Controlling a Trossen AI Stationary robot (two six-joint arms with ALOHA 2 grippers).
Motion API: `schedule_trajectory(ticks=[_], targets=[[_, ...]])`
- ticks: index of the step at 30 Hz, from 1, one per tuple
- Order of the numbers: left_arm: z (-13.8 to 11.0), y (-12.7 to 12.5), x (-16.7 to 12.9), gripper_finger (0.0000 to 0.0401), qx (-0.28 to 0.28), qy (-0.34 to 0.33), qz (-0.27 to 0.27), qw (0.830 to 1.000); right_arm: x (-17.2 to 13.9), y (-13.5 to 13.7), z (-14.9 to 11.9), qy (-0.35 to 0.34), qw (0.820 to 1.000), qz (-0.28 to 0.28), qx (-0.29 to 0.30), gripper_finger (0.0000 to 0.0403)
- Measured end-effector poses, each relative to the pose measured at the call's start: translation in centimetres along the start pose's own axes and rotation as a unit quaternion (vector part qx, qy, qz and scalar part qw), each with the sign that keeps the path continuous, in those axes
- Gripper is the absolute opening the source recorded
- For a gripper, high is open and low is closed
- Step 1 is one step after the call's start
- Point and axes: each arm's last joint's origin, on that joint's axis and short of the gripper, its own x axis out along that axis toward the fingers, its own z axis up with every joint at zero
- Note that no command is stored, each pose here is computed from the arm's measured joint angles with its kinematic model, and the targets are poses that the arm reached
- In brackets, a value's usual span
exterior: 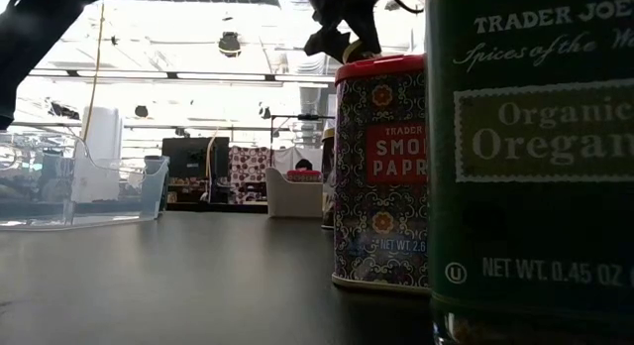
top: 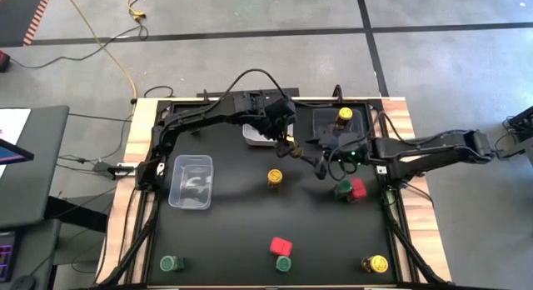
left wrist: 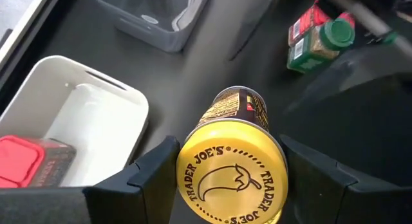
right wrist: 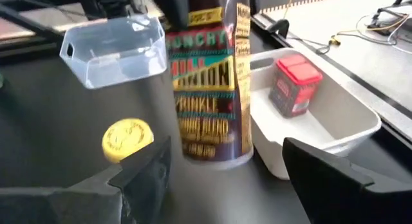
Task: Sort spices by type
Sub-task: Put the bottom left yellow seasoning bottle into the black bin
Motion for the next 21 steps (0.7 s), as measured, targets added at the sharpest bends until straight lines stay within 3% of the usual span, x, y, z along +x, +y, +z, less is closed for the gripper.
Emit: schedule_trajectory(ticks=[5,12,21], targets=[[0.1,0.2,0.0,0.0233,-0.021,-0.009,0.034,0.999,1.2,0.3,0.3,-0.028,1.000,0.002,0.000,0.0324],[0.1,0.3,0.0,0.0233,-0.032,-0.015,0.038,0.999,2.3,0.5,0.0,-0.030,0.996,0.000,-0.081,0.0324],[0.2,0.4,0.0,0.0233,-0.034,-0.019,0.042,0.998,2.4,0.4,1.1,-0.049,0.996,-0.027,-0.074,0.0324]])
